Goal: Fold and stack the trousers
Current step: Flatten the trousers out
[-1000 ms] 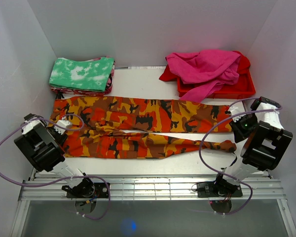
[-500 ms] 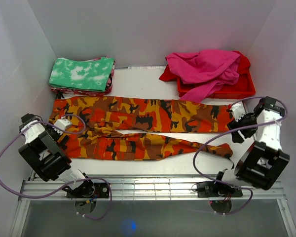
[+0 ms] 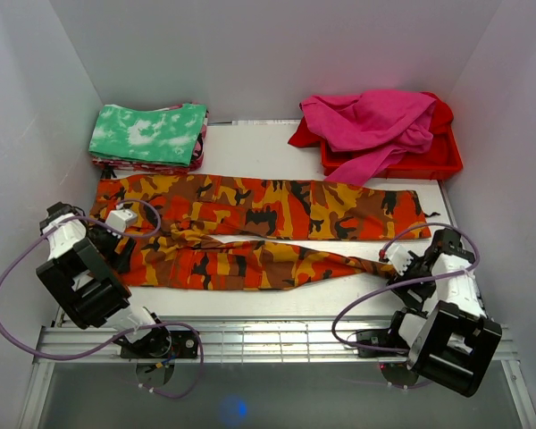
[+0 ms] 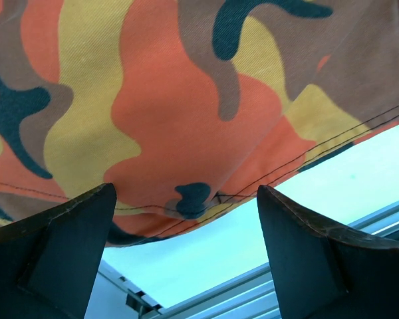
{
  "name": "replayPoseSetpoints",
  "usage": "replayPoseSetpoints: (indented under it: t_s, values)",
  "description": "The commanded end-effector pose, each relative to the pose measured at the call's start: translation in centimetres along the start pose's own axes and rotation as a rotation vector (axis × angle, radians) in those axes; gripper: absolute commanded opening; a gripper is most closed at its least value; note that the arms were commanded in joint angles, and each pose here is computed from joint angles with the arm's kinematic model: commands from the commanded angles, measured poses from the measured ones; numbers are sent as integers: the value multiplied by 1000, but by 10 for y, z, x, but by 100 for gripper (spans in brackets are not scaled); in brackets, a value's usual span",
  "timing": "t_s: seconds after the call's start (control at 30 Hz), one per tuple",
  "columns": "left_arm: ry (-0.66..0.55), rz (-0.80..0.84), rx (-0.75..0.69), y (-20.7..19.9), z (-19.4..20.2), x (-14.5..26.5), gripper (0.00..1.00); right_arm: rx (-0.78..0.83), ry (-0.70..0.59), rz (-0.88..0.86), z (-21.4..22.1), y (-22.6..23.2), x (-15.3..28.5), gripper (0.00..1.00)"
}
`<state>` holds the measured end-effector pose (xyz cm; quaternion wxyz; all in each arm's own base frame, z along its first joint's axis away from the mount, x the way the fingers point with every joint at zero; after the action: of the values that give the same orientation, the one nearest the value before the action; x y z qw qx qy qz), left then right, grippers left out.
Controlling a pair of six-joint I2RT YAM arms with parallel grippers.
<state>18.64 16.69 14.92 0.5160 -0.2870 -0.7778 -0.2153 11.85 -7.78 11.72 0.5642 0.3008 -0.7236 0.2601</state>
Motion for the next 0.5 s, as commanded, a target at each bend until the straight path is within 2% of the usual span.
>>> replayPoseSetpoints:
  t_s: [0.0,0.03,0.1,0.13,0.17,0.47]
  values:
    - [-66,4,9,-3,-12,5,98,121,44,93,2,-12,-16,78]
    - [-66,7,14,-3,-12,4,98,111,40,106,2,-14,-21,64]
    - [-60,18,20,-1,-12,1,97,70,30,56,-1,-18,-24,47]
    - [-54,22,26,-1,-12,-1,96,25,12,41,-5,-21,-21,24]
    - [-48,40,36,-1,-10,-5,93,-6,-3,18,-14,-33,-11,10]
    - [70,23,65,9,9,-34,84,-112,-274,-195,-78,-68,75,8]
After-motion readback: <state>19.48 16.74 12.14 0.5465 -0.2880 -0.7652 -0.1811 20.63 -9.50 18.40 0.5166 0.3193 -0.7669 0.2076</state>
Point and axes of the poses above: each gripper's point midway between its finger pads, its own x axis back along the fingers, its own y axis along the line the jaws close on, z = x × y, the point moved 10 cm from there along x, back along the fingers, and after that the axes turned 7 degrees about -x, right-handed, at the moved point
